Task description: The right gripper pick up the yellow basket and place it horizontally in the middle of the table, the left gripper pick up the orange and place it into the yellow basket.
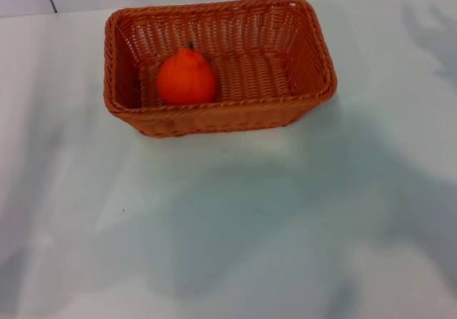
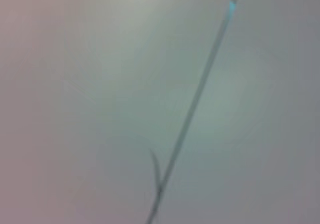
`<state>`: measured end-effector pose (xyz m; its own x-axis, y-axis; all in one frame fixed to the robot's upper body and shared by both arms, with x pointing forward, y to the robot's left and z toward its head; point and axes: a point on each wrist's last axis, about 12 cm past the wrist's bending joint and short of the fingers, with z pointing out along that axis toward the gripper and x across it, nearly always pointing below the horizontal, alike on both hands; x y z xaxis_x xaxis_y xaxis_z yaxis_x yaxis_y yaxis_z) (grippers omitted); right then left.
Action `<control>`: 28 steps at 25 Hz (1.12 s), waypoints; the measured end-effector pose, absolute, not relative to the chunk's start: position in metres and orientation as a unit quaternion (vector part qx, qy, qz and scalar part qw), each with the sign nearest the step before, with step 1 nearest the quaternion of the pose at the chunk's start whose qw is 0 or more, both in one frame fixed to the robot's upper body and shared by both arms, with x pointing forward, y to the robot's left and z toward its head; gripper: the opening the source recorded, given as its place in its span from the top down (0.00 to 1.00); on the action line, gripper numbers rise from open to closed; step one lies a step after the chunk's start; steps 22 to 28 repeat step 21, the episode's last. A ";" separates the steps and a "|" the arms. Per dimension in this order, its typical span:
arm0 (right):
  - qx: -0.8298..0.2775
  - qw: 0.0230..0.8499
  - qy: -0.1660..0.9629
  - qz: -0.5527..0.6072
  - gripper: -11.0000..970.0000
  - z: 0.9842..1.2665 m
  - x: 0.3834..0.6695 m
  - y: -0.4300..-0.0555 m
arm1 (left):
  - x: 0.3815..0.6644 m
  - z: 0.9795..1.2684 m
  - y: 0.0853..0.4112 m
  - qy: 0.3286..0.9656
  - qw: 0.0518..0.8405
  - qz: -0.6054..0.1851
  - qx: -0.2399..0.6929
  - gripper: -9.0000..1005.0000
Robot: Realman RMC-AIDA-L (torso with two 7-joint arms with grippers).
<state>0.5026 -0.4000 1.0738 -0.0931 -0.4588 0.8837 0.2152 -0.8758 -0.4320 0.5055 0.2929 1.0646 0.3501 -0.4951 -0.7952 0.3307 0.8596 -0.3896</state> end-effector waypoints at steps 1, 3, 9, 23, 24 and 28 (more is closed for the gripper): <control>-0.629 0.205 0.087 -0.745 0.38 1.071 0.500 -0.400 | 0.502 1.063 0.296 0.508 0.820 -0.245 -0.095 0.18; -0.623 0.164 0.077 -0.761 0.38 1.066 0.495 -0.398 | 0.501 1.062 0.297 0.508 0.821 -0.240 -0.099 0.18; -0.616 0.067 0.067 -0.782 0.38 1.055 0.489 -0.394 | 0.497 1.058 0.296 0.510 0.830 -0.199 -0.107 0.18; -0.613 0.044 0.078 -0.785 0.38 1.051 0.489 -0.391 | 0.500 1.056 0.288 0.522 0.835 -0.158 -0.077 0.18; -0.613 0.044 0.078 -0.785 0.38 1.051 0.489 -0.391 | 0.500 1.056 0.288 0.522 0.835 -0.158 -0.077 0.18; -0.613 0.044 0.078 -0.785 0.38 1.051 0.489 -0.391 | 0.500 1.056 0.288 0.522 0.835 -0.158 -0.077 0.18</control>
